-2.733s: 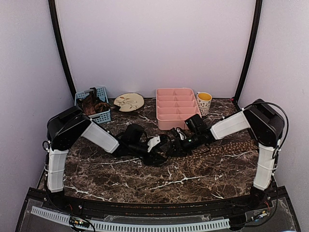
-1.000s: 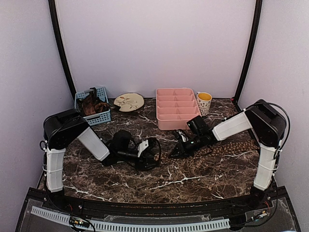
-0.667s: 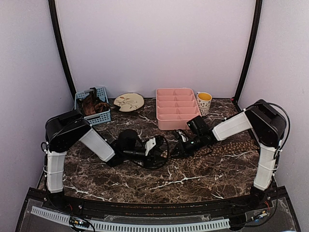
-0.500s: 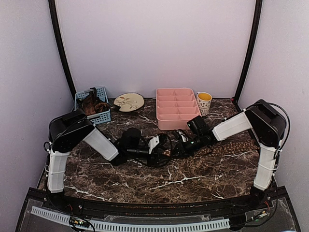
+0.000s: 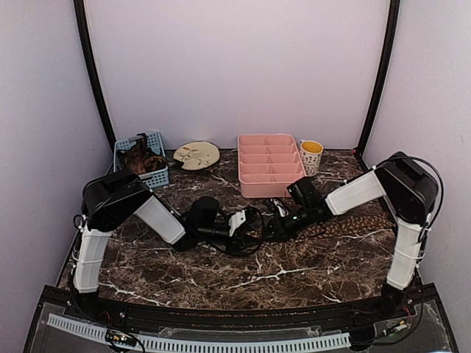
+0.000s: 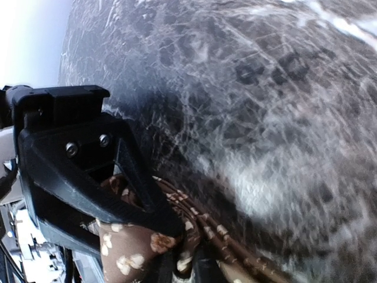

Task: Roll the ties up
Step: Roll the tie at the center of the board.

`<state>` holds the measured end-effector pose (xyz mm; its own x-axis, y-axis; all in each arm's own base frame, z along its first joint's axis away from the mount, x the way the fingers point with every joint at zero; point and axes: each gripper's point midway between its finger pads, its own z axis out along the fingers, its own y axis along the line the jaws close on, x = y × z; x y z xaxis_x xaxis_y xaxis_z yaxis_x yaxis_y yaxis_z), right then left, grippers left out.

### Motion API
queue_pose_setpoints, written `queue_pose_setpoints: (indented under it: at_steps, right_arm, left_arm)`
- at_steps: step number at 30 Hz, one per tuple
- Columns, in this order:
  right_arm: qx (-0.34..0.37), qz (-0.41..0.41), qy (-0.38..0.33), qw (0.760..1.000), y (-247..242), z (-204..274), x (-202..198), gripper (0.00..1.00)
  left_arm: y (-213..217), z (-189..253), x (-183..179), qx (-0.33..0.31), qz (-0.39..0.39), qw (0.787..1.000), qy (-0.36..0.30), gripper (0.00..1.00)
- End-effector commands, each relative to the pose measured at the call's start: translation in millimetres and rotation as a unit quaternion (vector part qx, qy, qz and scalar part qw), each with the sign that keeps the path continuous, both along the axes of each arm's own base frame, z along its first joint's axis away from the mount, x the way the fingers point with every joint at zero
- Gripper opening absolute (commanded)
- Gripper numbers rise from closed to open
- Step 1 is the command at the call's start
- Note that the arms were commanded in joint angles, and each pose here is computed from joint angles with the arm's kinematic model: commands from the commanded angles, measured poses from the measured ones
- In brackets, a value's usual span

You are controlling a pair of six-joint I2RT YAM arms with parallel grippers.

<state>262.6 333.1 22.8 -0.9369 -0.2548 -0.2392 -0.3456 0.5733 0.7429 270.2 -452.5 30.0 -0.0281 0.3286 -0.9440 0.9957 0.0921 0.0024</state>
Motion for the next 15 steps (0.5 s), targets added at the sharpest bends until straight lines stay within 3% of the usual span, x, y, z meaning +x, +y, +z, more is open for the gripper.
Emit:
queue_pose_setpoints:
  at_steps: [1,6,15]
  right_arm:
    - [-0.01,-0.022,0.0,1.0,-21.2,10.7,1.0,0.24]
    - [0.04,-0.031,-0.002,0.999,-17.6,44.2,8.3,0.44]
    - [0.026,0.005,0.021,0.999,6.5,36.6,-1.5,0.44]
  left_arm:
    - [20.2,-39.5,-17.8,0.078,-0.008,0.996,0.044,0.24]
    - [24.7,-42.9,-18.5,0.1,-0.009,0.994,0.033,0.24]
    - [25.6,-44.7,-17.1,0.108,-0.004,0.993,0.037,0.28]
